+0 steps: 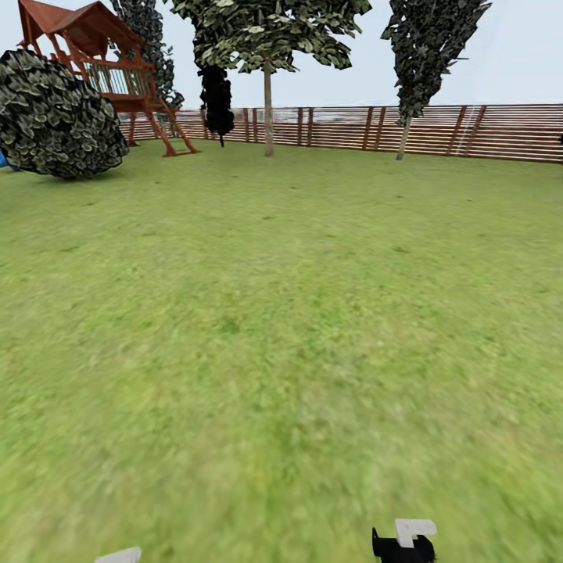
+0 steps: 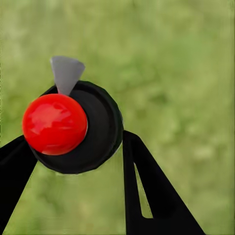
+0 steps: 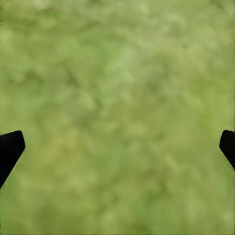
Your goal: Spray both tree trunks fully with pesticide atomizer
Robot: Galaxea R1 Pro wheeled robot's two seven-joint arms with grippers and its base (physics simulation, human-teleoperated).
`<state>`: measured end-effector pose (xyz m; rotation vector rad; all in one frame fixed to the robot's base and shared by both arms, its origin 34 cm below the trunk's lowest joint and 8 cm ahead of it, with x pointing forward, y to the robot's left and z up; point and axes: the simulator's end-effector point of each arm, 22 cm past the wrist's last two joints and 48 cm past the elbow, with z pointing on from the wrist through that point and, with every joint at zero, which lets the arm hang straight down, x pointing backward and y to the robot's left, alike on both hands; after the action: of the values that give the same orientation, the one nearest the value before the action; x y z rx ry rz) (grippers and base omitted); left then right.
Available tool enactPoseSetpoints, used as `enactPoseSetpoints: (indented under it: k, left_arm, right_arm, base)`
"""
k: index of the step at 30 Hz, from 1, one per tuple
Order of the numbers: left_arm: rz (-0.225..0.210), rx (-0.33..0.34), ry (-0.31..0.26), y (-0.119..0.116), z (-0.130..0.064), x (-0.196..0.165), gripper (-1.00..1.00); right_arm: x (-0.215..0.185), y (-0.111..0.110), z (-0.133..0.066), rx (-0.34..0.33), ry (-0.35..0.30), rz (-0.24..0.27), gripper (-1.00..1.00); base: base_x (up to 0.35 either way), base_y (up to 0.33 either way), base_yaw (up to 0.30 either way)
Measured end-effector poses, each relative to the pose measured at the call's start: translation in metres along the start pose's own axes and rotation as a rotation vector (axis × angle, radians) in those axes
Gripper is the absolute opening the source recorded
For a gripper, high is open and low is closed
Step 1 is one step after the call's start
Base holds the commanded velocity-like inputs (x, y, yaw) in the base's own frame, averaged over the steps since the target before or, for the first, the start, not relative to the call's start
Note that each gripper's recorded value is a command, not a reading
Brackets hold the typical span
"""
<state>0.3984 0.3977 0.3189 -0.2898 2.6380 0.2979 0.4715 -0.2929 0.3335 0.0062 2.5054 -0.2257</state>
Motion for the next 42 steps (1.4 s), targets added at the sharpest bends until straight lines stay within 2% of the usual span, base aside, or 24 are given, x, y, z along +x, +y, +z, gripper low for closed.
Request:
enactPoseSetpoints:
  k: [6,15,42]
  left_arm:
    - [0.000,0.001,0.001,-0.0003,-0.0001,0.0006,-1.00]
    - [0.000,0.000,0.001,0.0000,-0.0001,0.0007,-1.00]
    - [-0.004,-0.005,0.002,0.0031,-0.0002,0.0013,-1.00]
  right_arm:
    - [-0.0004,0.0009,0.0000,-0.001,-0.001,0.002,1.00]
    - [-0.0005,0.0014,-0.0001,0.000,-0.001,0.003,1.00]
    - [0.0000,0.0005,-0.0001,0.001,0.000,0.002,1.00]
  base:
    - [0.337,0.056,0.007]
    - [0.339,0.002,0.190]
    - [0.340,0.000,0.002]
